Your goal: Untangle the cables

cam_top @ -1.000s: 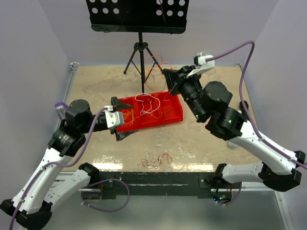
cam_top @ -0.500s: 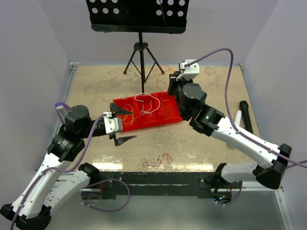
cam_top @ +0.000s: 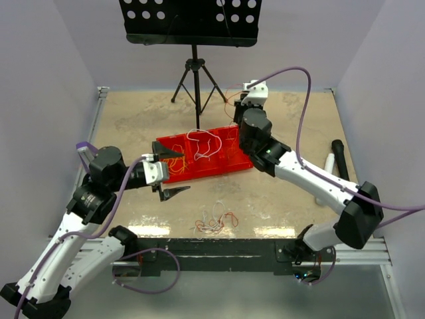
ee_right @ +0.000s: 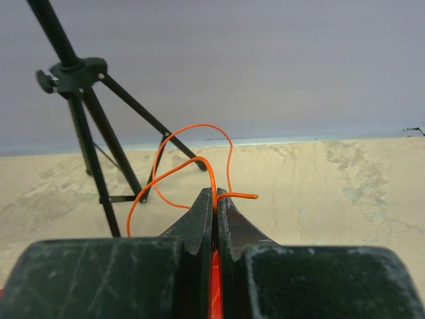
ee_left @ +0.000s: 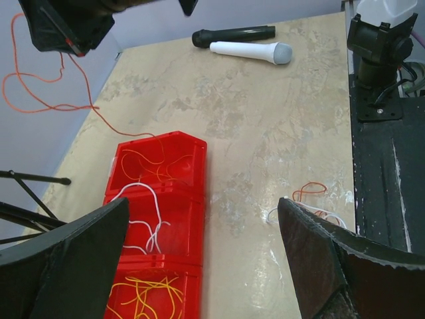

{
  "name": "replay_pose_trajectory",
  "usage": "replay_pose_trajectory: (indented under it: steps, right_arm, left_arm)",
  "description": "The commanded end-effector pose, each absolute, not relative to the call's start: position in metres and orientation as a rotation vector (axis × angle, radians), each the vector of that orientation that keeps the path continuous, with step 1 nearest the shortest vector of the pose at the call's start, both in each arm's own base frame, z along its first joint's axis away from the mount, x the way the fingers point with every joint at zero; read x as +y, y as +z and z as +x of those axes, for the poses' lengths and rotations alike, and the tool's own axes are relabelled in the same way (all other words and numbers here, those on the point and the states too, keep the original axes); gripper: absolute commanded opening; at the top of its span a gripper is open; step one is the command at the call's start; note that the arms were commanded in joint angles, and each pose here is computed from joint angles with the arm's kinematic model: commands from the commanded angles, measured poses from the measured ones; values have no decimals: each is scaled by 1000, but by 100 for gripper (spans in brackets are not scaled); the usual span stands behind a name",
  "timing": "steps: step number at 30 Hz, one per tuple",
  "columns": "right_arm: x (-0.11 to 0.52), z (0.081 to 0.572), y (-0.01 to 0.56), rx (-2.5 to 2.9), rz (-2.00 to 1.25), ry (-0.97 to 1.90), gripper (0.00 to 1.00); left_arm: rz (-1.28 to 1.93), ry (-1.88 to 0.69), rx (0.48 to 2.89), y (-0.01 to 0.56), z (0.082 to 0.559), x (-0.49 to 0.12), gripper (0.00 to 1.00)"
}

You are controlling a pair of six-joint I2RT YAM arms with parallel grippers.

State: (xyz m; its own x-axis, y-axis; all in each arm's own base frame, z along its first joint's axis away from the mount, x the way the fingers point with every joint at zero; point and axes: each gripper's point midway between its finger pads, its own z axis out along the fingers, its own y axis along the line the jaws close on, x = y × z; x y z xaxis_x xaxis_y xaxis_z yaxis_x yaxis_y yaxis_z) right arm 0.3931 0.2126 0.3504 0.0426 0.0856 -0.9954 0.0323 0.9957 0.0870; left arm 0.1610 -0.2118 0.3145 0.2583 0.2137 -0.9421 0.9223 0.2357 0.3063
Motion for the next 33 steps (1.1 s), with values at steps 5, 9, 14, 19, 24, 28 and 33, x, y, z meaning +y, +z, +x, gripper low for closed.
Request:
replay_pose_trajectory:
  steps: [5,9,14,19,24,28,33]
  right_arm:
    - [206,418,304,1577,113,-48,0]
    - [198,427,264,1671,132,-106,0]
    - [198,427,236,1764,126,-82,0]
    - [214,425,201,1885,51,-45,0]
    - [226,419,171,1976,20,12,0]
    - [227,415,154,2011,8,15,0]
    - [214,420,121,2096,18,-96,0]
  left_arm:
    - [1222,-691,1194,328,161,-210,98]
    - [1216,-684,1191,328,161,-209,98]
    - [1209,-690,1187,330,161,-209,98]
    - [1202,-688,1174,334,161,-210,98]
    - [1198,-684,1165,336,161,-209,98]
    - [1201,-677,1166,335,160,-208,98]
    - [1199,-680,1168,335,159,-208,98]
